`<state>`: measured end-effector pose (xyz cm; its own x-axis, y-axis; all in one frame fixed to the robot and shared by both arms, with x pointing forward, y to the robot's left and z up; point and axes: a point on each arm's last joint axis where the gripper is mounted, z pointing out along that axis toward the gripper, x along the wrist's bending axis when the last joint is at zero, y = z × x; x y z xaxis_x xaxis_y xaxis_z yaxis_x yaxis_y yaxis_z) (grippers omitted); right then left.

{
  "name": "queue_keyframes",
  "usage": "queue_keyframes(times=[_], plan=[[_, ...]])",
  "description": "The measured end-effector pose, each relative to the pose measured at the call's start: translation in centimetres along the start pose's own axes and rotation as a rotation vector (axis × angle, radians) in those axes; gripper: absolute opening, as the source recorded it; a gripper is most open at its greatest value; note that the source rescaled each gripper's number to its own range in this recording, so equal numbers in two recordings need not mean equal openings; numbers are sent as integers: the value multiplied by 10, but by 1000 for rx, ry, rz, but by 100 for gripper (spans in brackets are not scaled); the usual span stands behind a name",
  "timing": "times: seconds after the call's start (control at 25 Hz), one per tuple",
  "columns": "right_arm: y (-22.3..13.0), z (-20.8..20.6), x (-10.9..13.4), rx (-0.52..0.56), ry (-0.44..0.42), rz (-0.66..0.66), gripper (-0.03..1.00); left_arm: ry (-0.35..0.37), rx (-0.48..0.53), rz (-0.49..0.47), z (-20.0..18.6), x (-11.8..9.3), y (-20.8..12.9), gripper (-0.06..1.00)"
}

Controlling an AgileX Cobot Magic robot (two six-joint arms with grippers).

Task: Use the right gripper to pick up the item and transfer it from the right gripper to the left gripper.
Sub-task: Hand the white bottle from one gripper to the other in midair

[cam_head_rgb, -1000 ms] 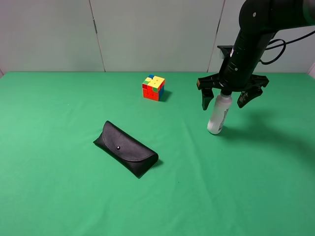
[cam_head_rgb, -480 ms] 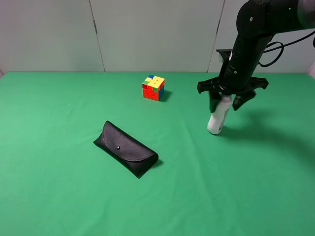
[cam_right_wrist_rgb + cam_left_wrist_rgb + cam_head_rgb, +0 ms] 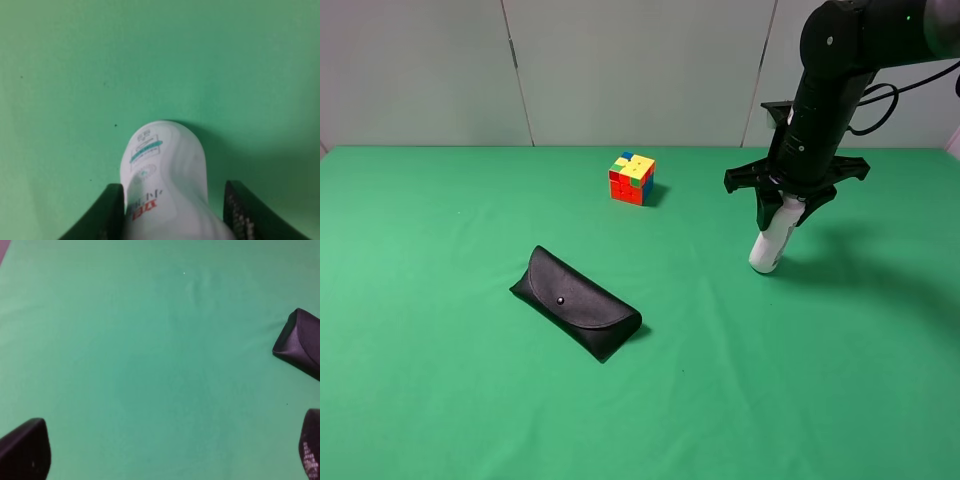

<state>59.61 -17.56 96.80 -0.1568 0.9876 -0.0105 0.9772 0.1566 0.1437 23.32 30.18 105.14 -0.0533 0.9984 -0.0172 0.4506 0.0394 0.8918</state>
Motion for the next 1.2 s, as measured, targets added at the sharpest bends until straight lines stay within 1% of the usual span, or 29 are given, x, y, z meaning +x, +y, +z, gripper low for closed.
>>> queue_keyframes(times=[0.52, 0.72, 0.84, 1.04, 1.2], plan=[[-1, 0, 0, 6, -2, 2, 1, 0, 0, 0, 0, 0, 0, 99], [-2, -14, 0, -27, 9, 7, 1, 0, 0, 0, 0, 0, 0, 99], [-3, -31, 2, -74, 51, 20, 1, 0, 0, 0, 0, 0, 0, 99], [-7, -64, 10, -165, 182, 18, 1, 0, 0, 0, 0, 0, 0, 99], [-13, -91, 16, -247, 287, -11, 1, 0, 0, 0, 0, 0, 0, 98]])
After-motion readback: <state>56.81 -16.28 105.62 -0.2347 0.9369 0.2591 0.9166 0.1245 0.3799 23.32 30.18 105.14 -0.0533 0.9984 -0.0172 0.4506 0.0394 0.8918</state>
